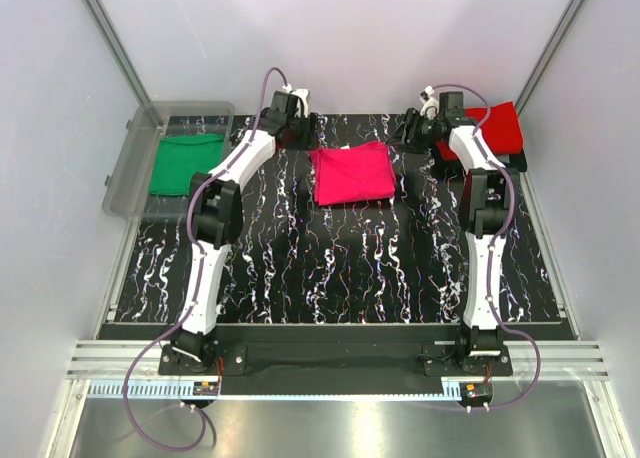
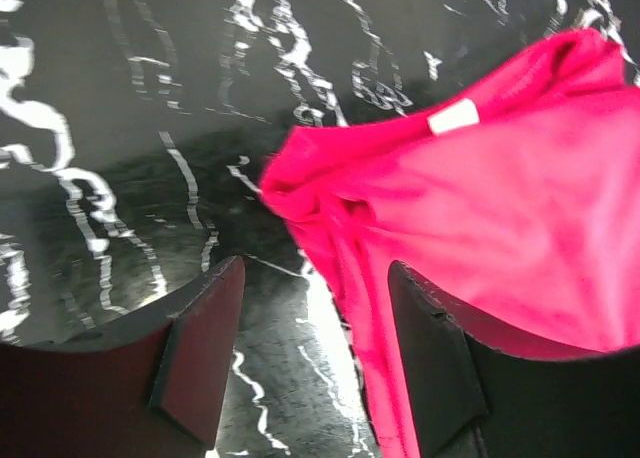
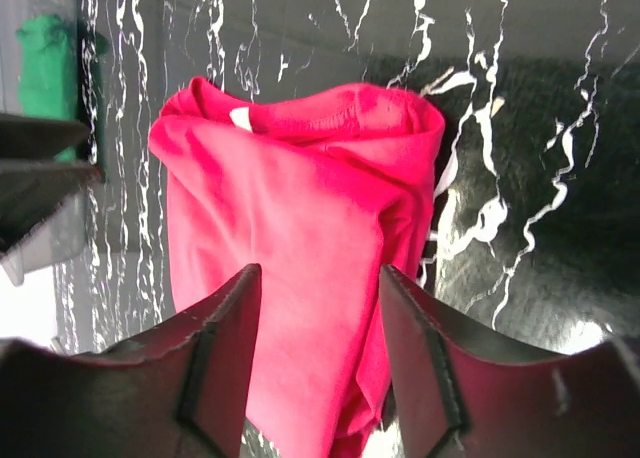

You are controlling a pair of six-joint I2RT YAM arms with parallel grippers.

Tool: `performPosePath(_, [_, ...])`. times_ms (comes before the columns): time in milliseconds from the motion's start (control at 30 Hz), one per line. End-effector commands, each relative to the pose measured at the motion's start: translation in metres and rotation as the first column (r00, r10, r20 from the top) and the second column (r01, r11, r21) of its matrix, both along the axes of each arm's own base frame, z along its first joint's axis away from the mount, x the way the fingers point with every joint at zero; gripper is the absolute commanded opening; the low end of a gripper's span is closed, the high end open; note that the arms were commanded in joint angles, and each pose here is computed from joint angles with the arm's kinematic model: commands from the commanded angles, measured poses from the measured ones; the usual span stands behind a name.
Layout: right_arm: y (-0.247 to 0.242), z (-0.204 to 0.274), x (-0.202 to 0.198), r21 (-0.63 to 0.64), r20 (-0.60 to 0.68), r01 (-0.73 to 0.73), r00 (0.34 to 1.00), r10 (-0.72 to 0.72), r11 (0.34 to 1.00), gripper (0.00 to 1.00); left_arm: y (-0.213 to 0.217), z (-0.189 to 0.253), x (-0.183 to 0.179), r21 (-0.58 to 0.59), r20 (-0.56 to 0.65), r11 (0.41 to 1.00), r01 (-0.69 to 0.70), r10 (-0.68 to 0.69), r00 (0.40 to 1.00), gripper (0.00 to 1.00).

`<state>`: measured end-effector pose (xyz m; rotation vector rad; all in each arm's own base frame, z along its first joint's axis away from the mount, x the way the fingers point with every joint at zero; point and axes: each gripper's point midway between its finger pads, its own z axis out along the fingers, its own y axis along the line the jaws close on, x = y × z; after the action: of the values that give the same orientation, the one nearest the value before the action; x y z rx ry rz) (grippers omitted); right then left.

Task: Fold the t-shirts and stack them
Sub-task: Fold the tshirt, then neatly place the folded tshirt to the corner

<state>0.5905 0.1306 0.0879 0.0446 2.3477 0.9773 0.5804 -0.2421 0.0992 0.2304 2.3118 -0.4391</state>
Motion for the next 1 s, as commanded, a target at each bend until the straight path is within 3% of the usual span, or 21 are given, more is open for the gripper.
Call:
performPosePath(0, [-0.030, 0.070, -0.002, -0.030, 0.151, 0.012, 0.988, -0.007, 0.999, 0.59, 0.011, 0.083, 0.009, -0.022, 0.175, 0.999, -0.049, 0.052, 0.983, 0.66])
performPosePath(67, [-0.029, 0.062, -0.023, 0.017, 0.085, -0.016, 0.996, 0.014, 1.000, 0.64, 0.009, 0.098, -0.009, -0.045, 0.163, 0.999, -0.013, 0.020, 0.986, 0.66])
performPosePath(167, [-0.023, 0.036, -0.052, 0.078, -0.035, -0.068, 0.997, 0.071, 0.995, 0.70, -0.020, 0.100, -0.054, -0.157, 0.090, 0.961, 0.227, -0.215, 0.973, 0.65])
performPosePath(300, [-0.021, 0.002, -0.069, 0.116, -0.152, -0.112, 0.980, 0.129, 0.987, 0.70, -0.044, 0.101, -0.127, -0.433, -0.003, 0.773, 0.464, -0.516, 0.857, 0.64])
performPosePath(400, [-0.017, -0.011, -0.072, 0.153, -0.187, -0.125, 0.971, 0.152, 0.980, 0.71, -0.047, 0.085, -0.158, -0.502, -0.065, 0.724, 0.473, -0.577, 0.815, 0.66])
performPosePath(600, [-0.013, -0.036, -0.071, 0.185, -0.217, -0.140, 0.960, 0.179, 0.973, 0.73, -0.062, 0.028, -0.164, -0.506, -0.179, 0.733, 0.454, -0.604, 0.776, 0.69])
performPosePath(967, [0.012, -0.057, -0.049, 0.186, -0.215, -0.161, 0.956, 0.200, 0.969, 0.76, -0.068, -0.020, -0.148, -0.502, -0.251, 0.765, 0.404, -0.576, 0.778, 0.68])
